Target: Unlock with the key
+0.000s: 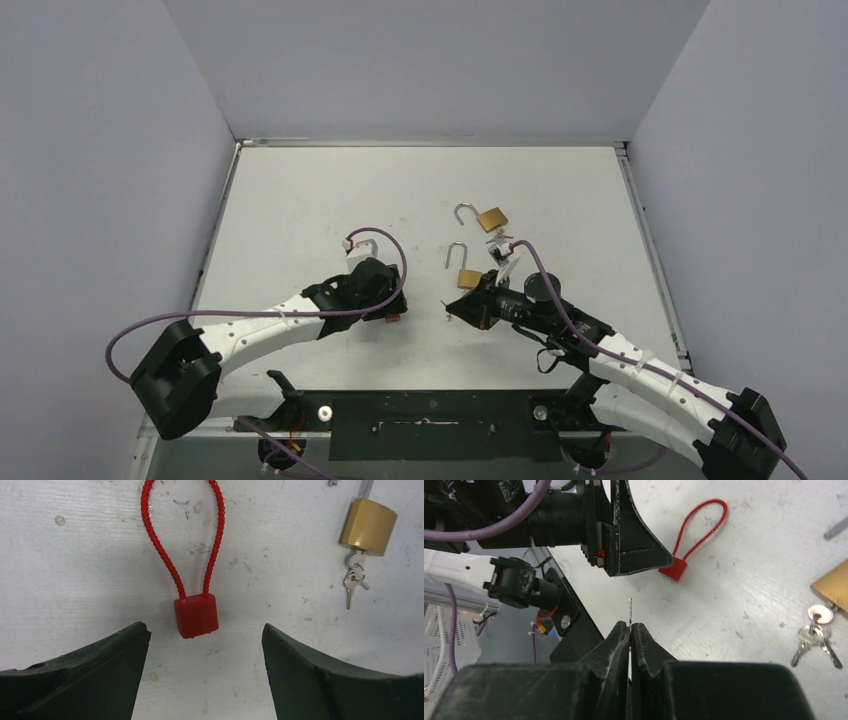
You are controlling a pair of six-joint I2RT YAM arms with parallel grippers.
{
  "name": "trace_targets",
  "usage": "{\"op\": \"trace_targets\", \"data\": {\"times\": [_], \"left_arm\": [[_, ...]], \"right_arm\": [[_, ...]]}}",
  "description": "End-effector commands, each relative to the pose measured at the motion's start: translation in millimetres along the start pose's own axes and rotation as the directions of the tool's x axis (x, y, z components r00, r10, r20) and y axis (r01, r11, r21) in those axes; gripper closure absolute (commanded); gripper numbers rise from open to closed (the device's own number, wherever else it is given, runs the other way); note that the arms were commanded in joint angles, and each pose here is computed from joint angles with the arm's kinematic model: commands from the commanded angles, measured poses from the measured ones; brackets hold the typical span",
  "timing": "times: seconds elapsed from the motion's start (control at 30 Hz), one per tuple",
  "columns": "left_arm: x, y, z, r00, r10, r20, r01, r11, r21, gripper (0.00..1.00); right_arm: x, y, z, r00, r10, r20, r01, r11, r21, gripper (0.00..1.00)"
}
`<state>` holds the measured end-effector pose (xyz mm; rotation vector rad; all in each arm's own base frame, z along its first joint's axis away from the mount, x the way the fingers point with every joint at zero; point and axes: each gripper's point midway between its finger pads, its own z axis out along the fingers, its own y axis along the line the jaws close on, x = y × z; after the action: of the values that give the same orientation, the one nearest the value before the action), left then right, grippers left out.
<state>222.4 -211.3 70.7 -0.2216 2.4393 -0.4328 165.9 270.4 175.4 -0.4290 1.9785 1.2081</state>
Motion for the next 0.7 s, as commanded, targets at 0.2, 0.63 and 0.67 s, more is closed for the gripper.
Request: {"op": "trace_targets", "data": {"times": [0.2, 0.63, 0.67], "left_arm": [[-5.8, -3.1, 23.9, 0.997, -0.023, 0.068, 0.029, 0.995, -0.094, 0.22], [-42.5, -46.9, 22.0, 0.967, 0.169, 0.191, -0.152, 0.983, -0.102, 0.50], [-41.4, -47.7, 26.3, 0.967, 0.180, 0.182, -0.161, 0.980, -0.113, 0.52]], "right_arm": [[30.7, -8.8, -8.0, 0.998, 0.058, 0.022, -0.057, 0.998, -0.040, 1.00], [43.1, -15.0, -4.5, 0.997, 0.081, 0.007, -0.080, 0.996, -0.044, 1.00], [43.1, -14.6, -4.7, 0.997, 0.081, 0.007, -0.080, 0.996, -0.045, 1.00]]}}
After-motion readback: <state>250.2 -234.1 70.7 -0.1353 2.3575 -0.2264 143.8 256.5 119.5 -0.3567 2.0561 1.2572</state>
